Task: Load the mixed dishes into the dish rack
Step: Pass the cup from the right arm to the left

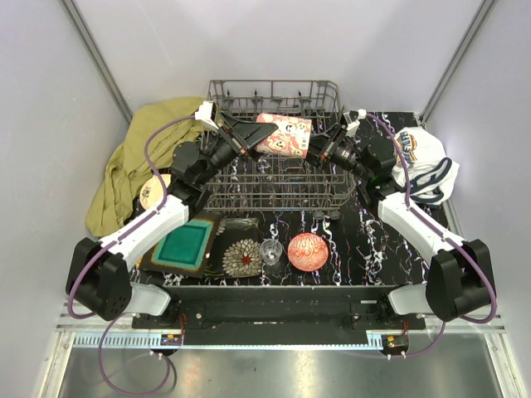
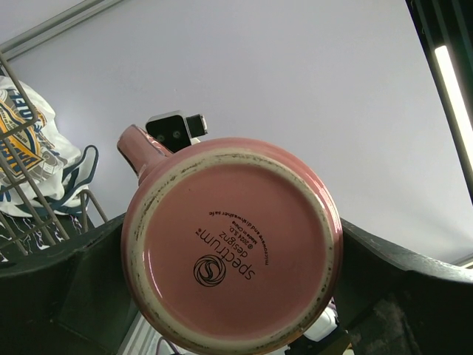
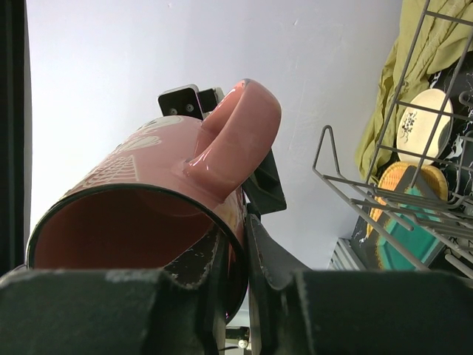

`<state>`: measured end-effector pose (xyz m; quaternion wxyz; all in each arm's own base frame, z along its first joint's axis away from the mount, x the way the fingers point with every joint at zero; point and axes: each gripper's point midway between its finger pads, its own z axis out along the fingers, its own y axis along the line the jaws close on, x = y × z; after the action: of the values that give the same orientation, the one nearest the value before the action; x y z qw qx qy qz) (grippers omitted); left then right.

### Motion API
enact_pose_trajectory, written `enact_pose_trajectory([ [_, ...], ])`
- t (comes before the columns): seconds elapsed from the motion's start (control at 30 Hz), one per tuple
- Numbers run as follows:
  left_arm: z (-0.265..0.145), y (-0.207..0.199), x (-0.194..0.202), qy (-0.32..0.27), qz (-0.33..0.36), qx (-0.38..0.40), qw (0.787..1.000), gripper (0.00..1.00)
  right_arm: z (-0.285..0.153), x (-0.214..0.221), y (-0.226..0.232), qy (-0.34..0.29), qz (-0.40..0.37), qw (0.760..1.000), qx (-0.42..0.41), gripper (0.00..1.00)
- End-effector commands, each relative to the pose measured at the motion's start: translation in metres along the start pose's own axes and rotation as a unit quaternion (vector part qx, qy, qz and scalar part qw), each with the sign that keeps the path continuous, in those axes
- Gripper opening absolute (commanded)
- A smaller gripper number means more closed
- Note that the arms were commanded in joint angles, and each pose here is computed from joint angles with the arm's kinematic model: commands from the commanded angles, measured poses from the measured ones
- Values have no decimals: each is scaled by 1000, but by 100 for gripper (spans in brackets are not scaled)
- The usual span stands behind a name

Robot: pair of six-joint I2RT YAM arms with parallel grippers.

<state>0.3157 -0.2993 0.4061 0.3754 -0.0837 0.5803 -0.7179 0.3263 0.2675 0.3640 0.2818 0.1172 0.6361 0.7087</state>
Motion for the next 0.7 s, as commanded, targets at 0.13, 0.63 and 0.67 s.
enact_pose_trajectory([
  [0.13,1,-31,9,13,16,56,998,99,1,-7,53,-9,-44,996,-77,0],
  [0.63,8,-35,8,17,18,60,998,99,4,-2,51,15,-38,996,-75,0],
  [0.67,8,-34,9,18,17,60,998,99,3,-2,52,16,-39,996,-76,0],
])
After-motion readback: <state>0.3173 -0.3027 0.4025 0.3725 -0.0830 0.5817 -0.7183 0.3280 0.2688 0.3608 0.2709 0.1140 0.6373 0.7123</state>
